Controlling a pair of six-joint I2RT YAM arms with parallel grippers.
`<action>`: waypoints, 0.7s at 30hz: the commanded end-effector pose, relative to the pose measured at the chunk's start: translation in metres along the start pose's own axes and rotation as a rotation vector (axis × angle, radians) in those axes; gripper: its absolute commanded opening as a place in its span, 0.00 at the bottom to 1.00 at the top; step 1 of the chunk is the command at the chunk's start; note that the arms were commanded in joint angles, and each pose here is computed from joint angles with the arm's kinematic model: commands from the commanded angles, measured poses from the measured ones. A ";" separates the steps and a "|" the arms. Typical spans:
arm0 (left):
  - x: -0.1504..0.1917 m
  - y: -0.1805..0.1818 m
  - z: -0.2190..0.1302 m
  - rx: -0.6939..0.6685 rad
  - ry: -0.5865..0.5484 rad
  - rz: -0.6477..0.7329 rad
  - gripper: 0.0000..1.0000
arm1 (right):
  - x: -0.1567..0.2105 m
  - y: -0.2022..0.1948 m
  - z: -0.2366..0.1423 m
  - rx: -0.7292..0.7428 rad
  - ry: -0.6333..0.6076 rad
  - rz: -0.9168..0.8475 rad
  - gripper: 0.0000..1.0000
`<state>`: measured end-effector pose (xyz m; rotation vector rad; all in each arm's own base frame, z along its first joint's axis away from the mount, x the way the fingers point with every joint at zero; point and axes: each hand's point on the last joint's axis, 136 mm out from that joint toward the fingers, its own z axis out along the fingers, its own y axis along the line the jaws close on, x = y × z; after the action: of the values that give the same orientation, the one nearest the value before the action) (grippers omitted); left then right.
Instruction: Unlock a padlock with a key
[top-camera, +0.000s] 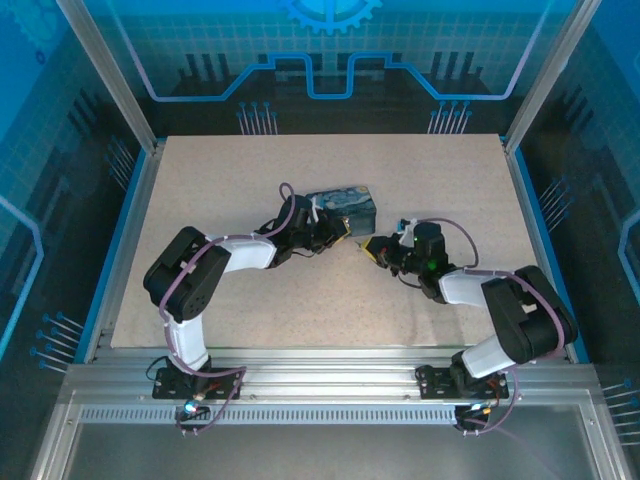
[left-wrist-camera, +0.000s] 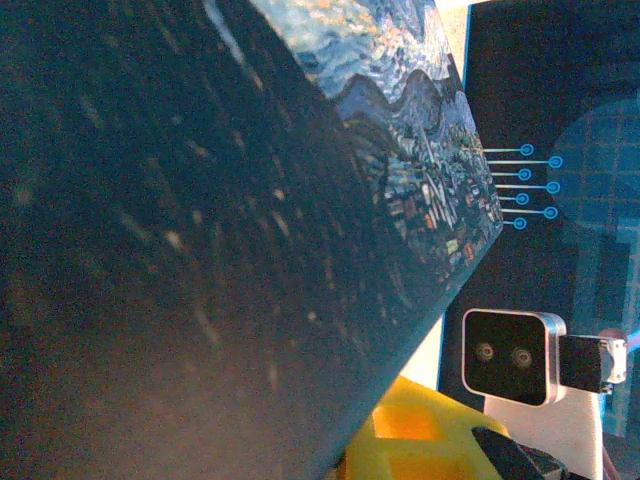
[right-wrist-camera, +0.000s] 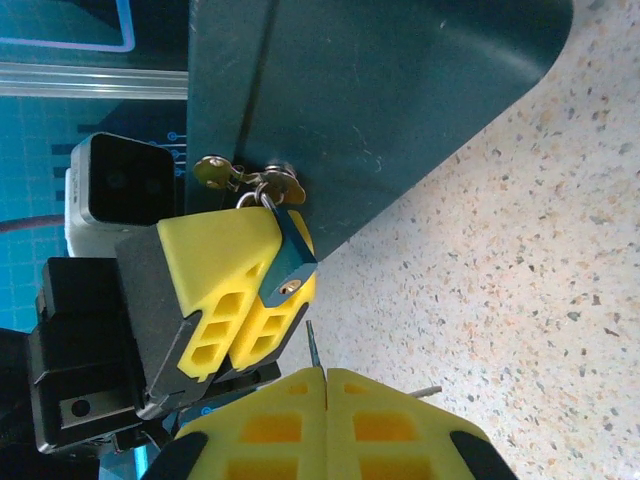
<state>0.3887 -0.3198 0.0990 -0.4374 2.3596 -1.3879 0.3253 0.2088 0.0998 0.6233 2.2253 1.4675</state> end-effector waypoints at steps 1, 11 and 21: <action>-0.002 -0.006 0.002 0.046 0.005 0.005 0.00 | -0.002 0.013 0.007 -0.045 -0.005 -0.010 0.00; -0.002 -0.007 0.003 0.056 0.005 -0.005 0.00 | -0.003 0.013 0.016 -0.063 -0.004 0.002 0.00; -0.002 -0.007 0.003 0.065 0.005 -0.015 0.00 | -0.007 0.015 0.020 -0.081 -0.013 0.017 0.00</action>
<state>0.3910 -0.3226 0.0994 -0.4510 2.3401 -1.4210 0.3362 0.2195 0.0951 0.6499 2.1915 1.5263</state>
